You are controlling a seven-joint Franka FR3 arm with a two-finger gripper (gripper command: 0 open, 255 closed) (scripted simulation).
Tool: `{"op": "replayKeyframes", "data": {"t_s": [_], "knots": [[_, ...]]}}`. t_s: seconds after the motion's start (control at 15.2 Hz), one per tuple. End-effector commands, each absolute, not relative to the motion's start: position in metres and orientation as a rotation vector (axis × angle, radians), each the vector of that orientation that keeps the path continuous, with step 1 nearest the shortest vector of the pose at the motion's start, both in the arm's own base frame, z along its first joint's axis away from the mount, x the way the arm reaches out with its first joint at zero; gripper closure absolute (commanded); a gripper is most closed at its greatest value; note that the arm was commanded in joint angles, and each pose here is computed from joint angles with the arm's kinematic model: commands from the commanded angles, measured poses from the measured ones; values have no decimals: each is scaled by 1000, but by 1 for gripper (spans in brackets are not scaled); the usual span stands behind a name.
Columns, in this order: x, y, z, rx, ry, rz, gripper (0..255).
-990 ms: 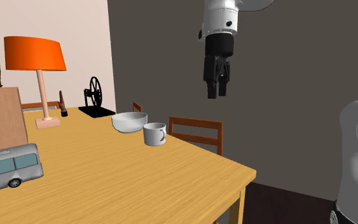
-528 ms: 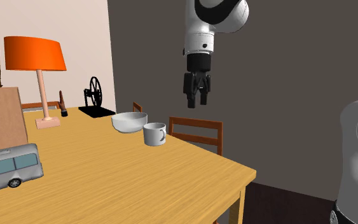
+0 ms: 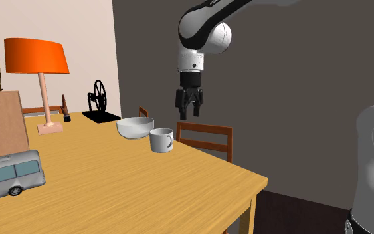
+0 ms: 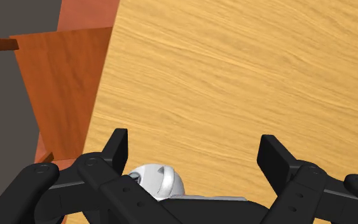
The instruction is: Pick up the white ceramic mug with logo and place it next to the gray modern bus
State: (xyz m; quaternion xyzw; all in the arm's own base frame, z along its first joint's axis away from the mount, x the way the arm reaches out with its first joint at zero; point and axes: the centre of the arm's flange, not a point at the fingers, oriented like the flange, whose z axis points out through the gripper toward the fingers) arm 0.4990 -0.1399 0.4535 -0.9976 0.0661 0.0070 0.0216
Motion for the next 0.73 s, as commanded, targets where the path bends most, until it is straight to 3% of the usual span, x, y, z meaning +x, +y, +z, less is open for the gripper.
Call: {"op": "replayKeyframes", "data": {"t_s": [0.0, 0.66], "knots": [[520, -154, 443, -3090, 208, 18, 0], [619, -222, 391, -3083, 229, 7, 0]]}}
